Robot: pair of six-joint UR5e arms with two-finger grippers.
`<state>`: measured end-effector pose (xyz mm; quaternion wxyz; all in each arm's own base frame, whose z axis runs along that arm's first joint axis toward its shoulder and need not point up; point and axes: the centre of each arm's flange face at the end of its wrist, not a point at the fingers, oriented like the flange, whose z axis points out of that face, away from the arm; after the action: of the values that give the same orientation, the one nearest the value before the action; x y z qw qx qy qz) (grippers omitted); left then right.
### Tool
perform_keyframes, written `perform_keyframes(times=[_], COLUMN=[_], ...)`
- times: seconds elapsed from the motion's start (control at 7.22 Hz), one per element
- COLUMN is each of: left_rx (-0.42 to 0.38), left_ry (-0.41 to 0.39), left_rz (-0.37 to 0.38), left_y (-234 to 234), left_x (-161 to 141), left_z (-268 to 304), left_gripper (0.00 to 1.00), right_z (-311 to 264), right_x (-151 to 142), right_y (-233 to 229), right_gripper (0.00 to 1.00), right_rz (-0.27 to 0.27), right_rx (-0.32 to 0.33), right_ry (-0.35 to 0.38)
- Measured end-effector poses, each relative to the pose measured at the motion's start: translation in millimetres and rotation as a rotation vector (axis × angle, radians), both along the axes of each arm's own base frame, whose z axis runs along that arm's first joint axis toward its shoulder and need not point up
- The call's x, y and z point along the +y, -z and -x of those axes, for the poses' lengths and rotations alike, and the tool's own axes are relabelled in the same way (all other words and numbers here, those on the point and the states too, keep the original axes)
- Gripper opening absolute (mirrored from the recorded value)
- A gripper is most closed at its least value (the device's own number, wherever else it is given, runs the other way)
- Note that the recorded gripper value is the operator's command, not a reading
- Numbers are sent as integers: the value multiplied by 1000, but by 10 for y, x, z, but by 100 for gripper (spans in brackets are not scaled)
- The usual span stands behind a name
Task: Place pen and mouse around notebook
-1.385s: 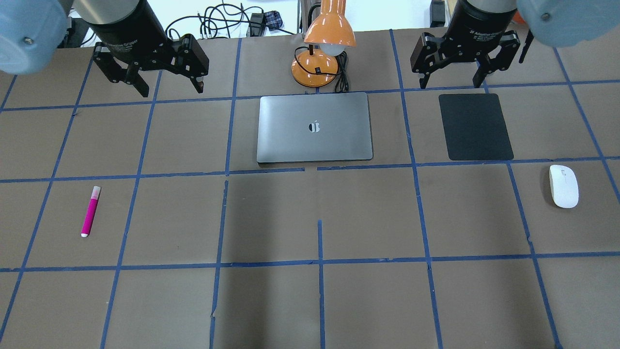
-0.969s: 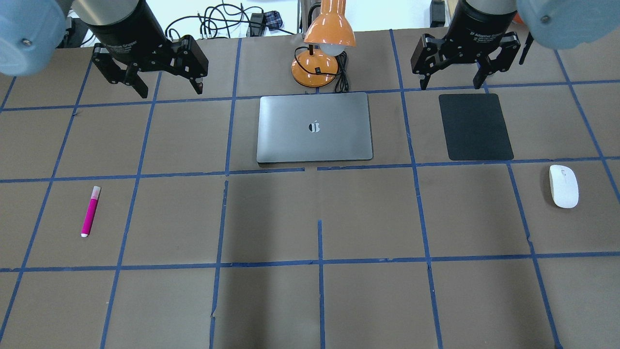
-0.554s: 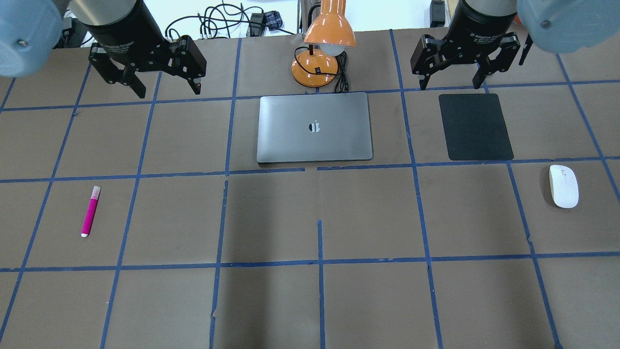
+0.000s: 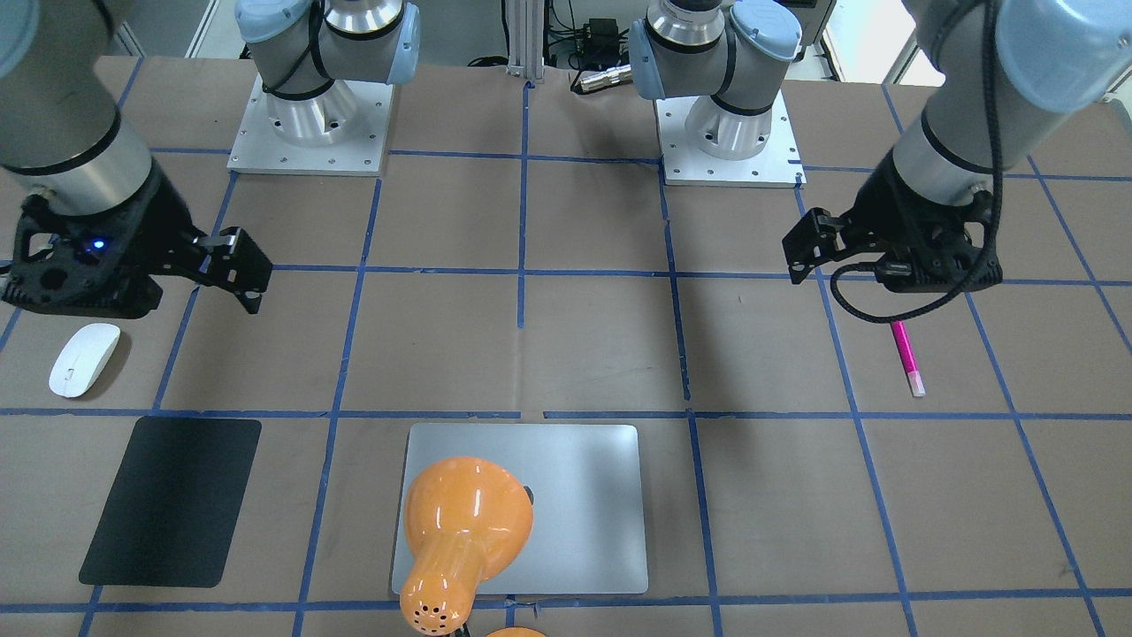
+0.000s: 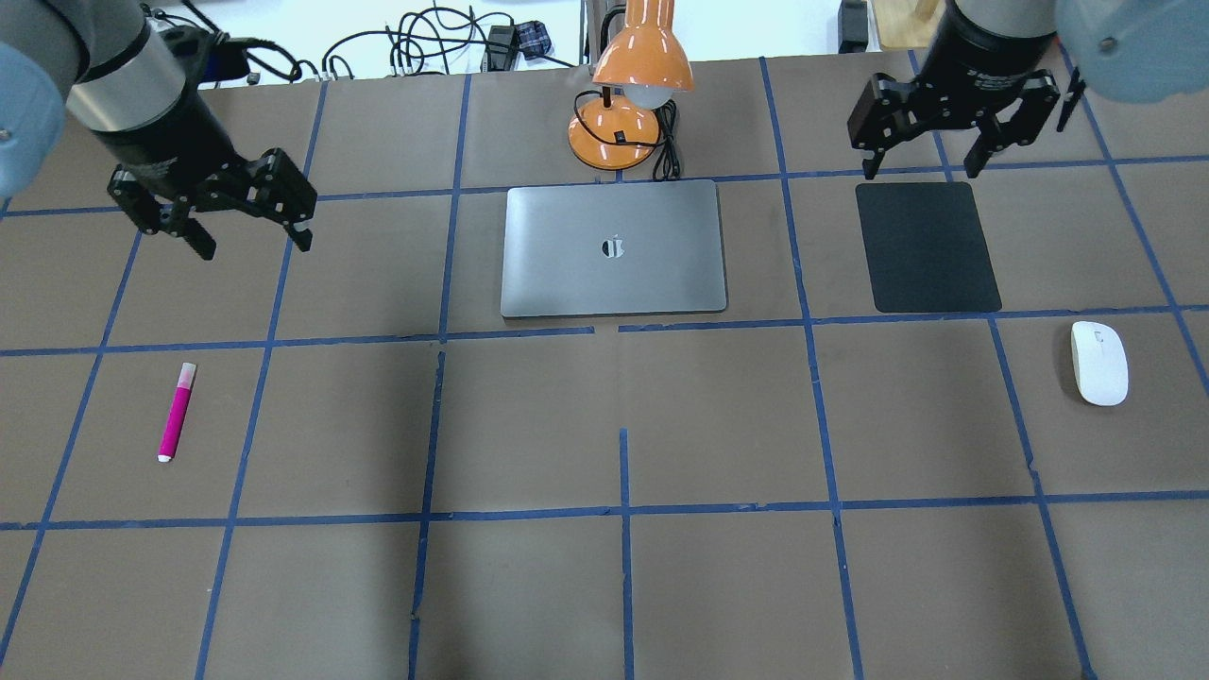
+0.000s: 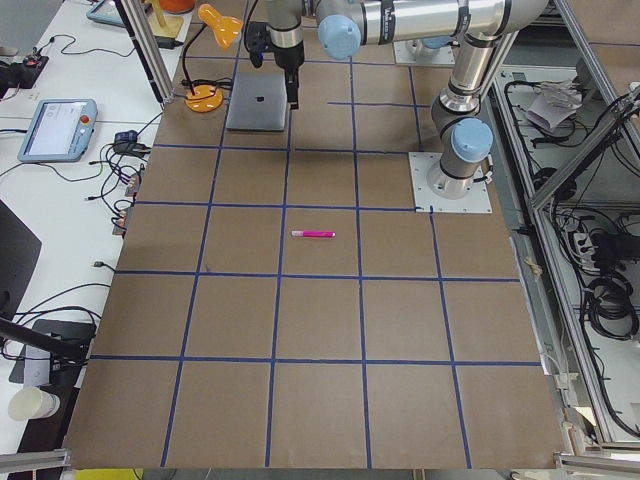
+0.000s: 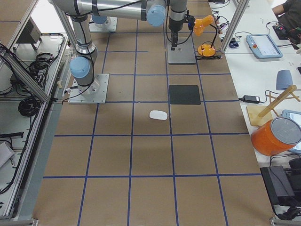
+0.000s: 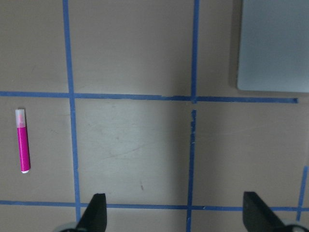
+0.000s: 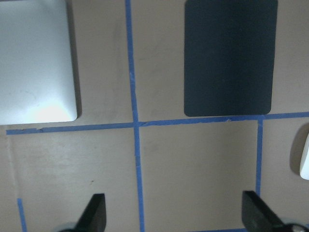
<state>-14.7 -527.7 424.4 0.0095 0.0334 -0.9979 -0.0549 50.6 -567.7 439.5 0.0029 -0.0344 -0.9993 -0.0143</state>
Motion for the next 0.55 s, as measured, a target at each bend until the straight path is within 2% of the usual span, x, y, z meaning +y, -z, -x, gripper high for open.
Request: perform_keyframes(times=[0.14,0.28,0.55], left_rx=[10,9,-31], left_ry=[-17,10,101], left_rz=[-8,23,121], left_y=[387,869,1806], left_x=[16,90,366], left_z=[-444,-831,-1431], left_gripper=[100,100,100], right_z=[610,1127,1845], right_x=[-58,-8,360], right_y=[404,829,1611], right_gripper=[100,100,100], right_rz=[-29,-41,-48], right_rx=[12,34,46], right_ry=[28,9,4])
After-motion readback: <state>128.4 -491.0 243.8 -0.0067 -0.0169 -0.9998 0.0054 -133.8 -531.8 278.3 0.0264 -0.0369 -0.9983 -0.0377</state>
